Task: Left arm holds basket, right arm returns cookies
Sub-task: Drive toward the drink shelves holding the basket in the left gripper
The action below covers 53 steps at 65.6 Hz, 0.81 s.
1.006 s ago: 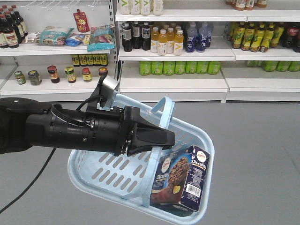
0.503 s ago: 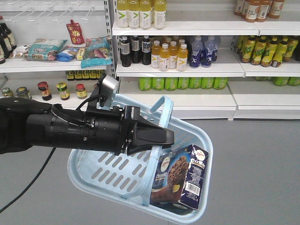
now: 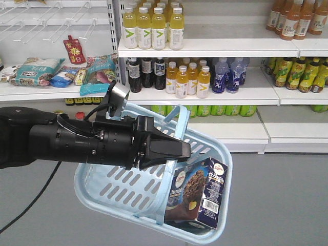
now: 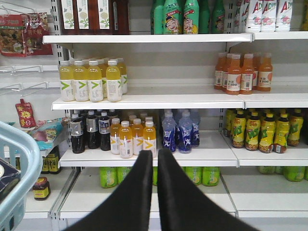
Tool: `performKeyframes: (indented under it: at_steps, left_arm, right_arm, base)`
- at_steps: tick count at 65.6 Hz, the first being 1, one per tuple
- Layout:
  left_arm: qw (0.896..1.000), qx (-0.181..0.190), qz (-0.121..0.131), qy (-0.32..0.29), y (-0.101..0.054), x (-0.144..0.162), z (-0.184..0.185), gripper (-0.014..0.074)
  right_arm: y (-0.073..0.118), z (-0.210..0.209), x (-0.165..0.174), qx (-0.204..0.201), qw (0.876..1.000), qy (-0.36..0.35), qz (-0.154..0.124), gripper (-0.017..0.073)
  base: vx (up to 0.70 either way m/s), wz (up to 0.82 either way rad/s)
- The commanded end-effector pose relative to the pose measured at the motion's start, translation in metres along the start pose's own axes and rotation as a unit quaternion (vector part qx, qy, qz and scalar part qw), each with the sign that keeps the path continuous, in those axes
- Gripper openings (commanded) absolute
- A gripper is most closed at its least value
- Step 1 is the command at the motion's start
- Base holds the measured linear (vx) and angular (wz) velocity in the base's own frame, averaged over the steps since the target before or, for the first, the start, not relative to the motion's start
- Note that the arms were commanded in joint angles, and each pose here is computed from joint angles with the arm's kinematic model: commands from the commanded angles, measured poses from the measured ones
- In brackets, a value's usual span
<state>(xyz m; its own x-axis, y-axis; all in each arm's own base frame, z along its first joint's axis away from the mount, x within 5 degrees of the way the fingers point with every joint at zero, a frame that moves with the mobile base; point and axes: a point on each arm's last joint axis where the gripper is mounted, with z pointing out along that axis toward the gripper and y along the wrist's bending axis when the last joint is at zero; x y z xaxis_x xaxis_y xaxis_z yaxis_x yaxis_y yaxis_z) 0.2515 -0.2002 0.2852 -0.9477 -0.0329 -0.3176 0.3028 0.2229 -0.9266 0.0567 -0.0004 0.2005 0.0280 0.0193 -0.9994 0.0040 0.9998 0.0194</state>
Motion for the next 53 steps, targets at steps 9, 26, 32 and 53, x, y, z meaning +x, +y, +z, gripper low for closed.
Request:
performKeyframes:
  at_steps: [9,26,32,53]
  left_arm:
    - [0.997,0.073,0.007,-0.027,-0.0320,-0.0053,-0.0063,-0.0003]
    - [0.997,0.073,0.007,-0.027,-0.0320,-0.0053,-0.0063,-0.0003]
    - [0.997,0.073,0.007,-0.027,-0.0320,-0.0053,-0.0063,-0.0003]
    - [0.997,0.073,0.007,-0.027,-0.0320,-0.0053,-0.0063,-0.0003]
  right_arm:
    - [0.0008,-0.0005,-0.0012,-0.005,0.999,-0.034,-0.005,-0.0006]
    - [0.0008,-0.0005,-0.0012,-0.005,0.999,-0.034,-0.005,-0.0006]
    - [0.0008,-0.0005,-0.0012,-0.005,0.999,-0.034,-0.005,-0.0006]
    - [0.0008,-0.0005,-0.0012,-0.005,0.999,-0.034,-0.005,-0.0006]
  base:
    - [0.39,0.04]
    - [0.35,-0.14]
    - [0.30,-0.54]
    - [0.25,-0.83]
